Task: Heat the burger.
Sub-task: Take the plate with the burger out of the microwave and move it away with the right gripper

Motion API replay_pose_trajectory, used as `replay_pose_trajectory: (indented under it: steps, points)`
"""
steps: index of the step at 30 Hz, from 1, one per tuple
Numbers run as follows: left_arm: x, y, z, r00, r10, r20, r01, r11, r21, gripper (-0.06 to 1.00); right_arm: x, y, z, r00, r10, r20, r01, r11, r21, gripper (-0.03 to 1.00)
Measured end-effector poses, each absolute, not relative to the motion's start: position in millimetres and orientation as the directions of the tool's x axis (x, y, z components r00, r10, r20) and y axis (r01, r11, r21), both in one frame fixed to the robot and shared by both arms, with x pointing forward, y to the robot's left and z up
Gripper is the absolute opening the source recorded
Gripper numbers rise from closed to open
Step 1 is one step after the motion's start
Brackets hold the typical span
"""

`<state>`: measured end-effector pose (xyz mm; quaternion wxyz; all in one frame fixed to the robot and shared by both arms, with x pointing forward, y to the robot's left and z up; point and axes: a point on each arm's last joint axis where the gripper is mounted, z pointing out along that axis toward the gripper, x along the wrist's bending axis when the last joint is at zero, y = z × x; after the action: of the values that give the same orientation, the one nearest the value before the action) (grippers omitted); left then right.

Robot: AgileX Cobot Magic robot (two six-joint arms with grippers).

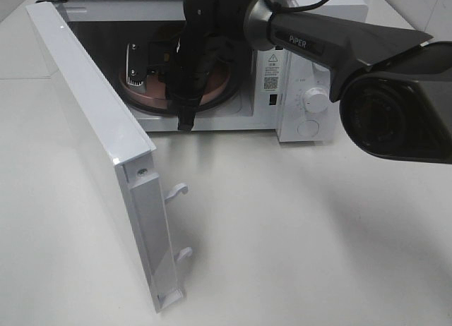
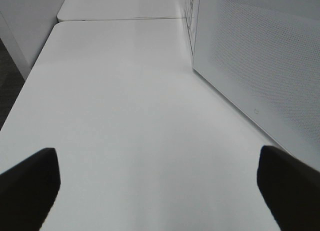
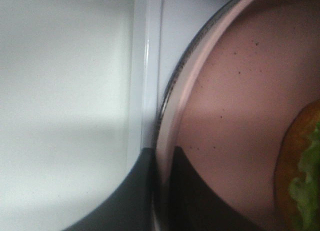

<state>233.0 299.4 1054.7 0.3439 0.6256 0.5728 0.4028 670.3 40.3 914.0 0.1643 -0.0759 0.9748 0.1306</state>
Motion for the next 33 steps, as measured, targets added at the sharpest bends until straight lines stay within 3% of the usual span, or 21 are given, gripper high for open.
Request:
replay_pose_trajectory:
  steps: [33]
  points:
    - [233,299,1055,0.019,0.994,0.11,0.44,-0.107,0.892,1.0,628,6,940,-0.954,-0.209,-0.216,-0.245,0.957,0.153,0.02]
